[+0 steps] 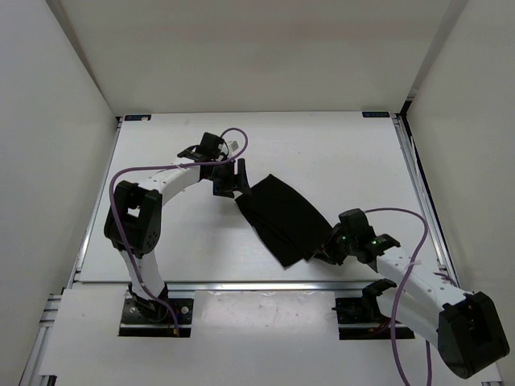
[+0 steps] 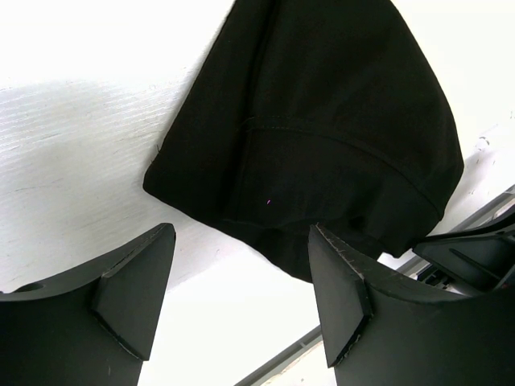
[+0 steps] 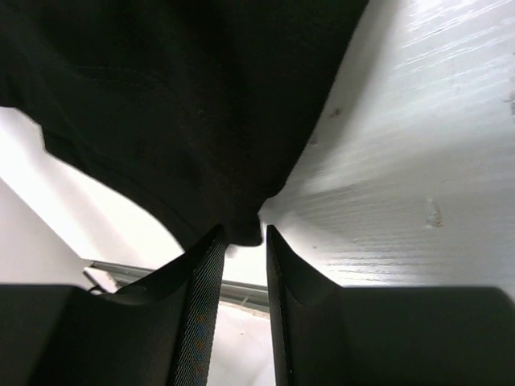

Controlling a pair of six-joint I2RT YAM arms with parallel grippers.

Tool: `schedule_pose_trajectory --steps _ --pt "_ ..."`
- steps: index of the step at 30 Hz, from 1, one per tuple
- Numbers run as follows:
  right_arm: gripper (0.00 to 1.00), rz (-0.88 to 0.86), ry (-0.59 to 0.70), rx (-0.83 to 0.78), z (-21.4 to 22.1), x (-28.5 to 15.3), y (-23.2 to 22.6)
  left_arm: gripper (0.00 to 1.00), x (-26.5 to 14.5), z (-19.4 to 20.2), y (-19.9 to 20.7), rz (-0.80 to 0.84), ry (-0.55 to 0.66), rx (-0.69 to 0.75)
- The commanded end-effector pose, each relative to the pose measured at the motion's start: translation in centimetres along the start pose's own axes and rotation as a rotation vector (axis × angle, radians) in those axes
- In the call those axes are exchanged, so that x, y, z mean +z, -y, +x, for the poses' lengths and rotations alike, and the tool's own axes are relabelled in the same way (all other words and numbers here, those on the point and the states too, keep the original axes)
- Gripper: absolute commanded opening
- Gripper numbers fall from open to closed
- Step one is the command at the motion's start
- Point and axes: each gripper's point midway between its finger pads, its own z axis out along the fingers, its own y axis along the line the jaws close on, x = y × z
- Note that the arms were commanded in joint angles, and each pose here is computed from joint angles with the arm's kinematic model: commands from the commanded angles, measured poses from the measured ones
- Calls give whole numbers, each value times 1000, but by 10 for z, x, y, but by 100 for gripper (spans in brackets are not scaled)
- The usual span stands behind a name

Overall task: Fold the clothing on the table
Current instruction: Flatten the skirt out

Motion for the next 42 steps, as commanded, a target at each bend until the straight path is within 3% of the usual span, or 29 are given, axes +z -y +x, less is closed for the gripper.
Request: schedule_pose_trajectory --steps 1,10,12,14,15,17,21,25,35,36,38,39,42 --pt "33 5 21 -25 -6 3 -1 77 -4 -8 1 12 17 12" --pt "32 -15 53 -57 -16 13 -3 77 -1 -4 2 22 7 12" --pt "25 -15 48 -67 -16 16 -4 77 -1 -5 7 49 8 13" --pt "3 2 43 -79 -16 17 -2 76 2 -4 14 98 -4 15" --pt "0 -5 41 -83 -15 15 -6 77 1 -5 28 178 -6 34" --pt "1 -5 50 -92 -14 12 -8 79 5 -9 38 250 -29 64" --pt "0 -36 70 -84 -19 6 -12 81 25 -13 41 168 -100 179" --pt "0 -37 73 -92 -19 2 -15 65 41 -9 28 144 -144 138" --pt "0 -25 74 -82 -19 2 -10 63 45 12 11 84 -163 114" --pt "0 -22 79 -81 -19 2 -11 61 47 20 10 90 -182 109" --pt "1 -22 79 -86 -19 1 -13 47 50 32 13 130 -205 84" --pt "0 -22 77 -88 -19 1 -14 34 49 37 13 132 -213 76" --pt "0 -25 75 -95 -19 1 -15 11 44 37 18 147 -200 80"
